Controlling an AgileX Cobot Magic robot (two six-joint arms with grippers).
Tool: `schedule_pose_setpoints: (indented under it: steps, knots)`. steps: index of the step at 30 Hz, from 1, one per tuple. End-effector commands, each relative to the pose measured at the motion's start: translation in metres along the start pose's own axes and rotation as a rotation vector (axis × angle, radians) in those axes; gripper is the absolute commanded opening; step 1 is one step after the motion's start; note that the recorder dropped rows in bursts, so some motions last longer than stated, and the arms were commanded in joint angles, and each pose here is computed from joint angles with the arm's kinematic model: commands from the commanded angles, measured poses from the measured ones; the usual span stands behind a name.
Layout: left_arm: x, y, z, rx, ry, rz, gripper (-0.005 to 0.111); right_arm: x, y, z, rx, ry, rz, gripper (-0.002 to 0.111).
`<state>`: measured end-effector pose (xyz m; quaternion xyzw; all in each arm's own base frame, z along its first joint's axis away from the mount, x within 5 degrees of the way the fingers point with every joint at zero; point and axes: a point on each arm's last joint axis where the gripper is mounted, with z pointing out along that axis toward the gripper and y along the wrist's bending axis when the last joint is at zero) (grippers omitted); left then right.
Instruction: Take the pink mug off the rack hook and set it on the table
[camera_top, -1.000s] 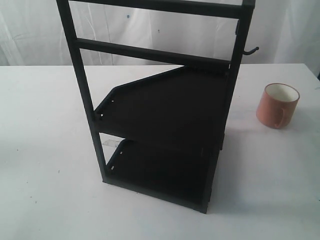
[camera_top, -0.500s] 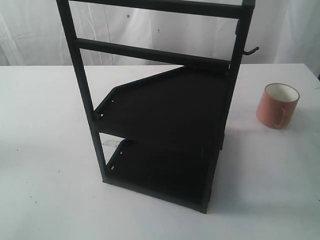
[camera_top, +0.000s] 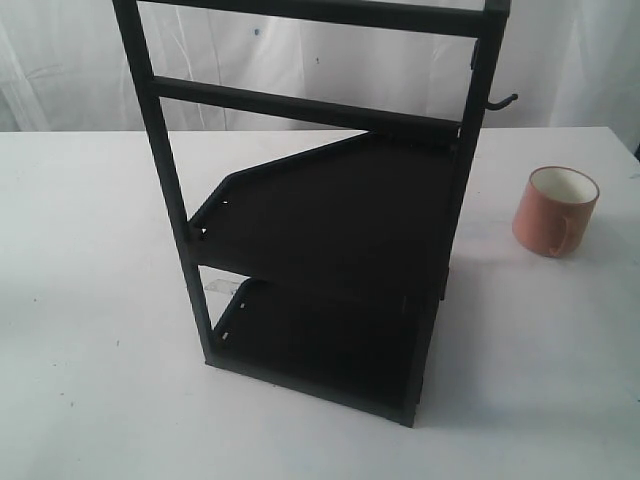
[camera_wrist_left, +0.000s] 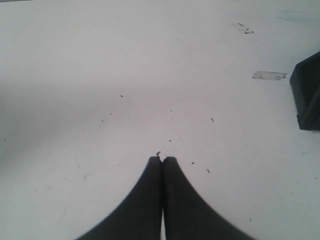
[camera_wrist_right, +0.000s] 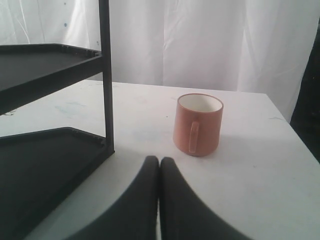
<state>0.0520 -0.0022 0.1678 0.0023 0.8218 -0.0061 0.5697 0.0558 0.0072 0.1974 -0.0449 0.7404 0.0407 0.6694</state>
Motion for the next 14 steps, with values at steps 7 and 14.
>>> schedule_pose_setpoints:
  steps: [7, 14]
  knots:
    - [0.0013, -0.0003, 0.0002, 0.003, 0.002, -0.012, 0.000, 0.0004, -0.0002, -0.0001, 0.002, -0.010, 0.011, 0.000]
    - [0.0013, -0.0003, 0.0002, 0.003, 0.002, -0.012, 0.000, 0.0004, -0.0002, -0.0001, 0.002, -0.010, 0.011, 0.000]
